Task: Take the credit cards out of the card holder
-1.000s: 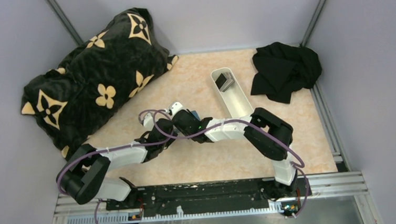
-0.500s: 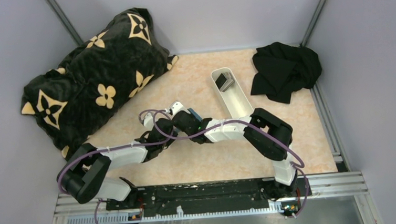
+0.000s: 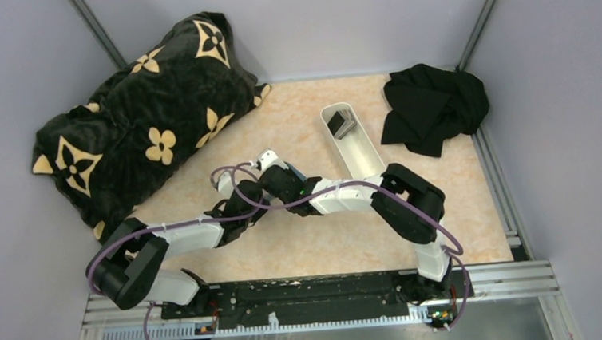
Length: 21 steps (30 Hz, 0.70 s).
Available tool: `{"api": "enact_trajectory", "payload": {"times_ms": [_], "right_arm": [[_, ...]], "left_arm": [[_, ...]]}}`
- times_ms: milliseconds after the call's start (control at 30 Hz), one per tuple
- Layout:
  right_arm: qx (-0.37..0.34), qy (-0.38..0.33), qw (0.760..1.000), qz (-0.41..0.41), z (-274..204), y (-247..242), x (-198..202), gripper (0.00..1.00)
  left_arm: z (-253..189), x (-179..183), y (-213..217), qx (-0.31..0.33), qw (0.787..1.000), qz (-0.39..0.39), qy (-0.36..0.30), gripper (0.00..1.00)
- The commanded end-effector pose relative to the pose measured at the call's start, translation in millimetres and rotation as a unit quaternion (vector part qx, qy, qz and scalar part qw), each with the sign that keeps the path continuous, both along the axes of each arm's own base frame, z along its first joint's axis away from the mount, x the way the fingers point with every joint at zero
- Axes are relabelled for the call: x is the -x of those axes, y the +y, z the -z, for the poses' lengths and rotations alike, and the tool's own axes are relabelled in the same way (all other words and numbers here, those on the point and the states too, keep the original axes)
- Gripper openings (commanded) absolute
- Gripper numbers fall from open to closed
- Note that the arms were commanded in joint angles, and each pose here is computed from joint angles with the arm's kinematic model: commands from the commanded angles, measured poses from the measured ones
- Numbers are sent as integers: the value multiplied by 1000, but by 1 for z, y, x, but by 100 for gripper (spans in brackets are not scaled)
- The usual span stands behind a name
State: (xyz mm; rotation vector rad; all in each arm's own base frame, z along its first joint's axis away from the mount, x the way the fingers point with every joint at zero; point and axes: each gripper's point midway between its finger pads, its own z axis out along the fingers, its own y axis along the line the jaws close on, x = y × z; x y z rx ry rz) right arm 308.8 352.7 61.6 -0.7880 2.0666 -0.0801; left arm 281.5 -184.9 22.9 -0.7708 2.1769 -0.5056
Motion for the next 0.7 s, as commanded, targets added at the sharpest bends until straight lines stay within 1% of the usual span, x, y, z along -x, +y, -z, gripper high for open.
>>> {"api": "enact_trajectory", "payload": {"times_ms": [0, 333, 567, 667], "right_arm": [[-24, -27, 999, 41, -22, -9, -25, 29], [-43, -19, 995, 83, -23, -37, -46, 30], [-65, -27, 994, 83, -34, -33, -60, 30], [-61, -24, 995, 72, -33, -28, -62, 30]], "left_arm": [[11, 12, 13, -18, 1000, -1, 14, 0], [7, 11, 14, -16, 1000, 2, 3, 0], [8, 10, 12, -16, 1000, 10, 4, 0], [7, 9, 11, -16, 1000, 12, 2, 0]]}}
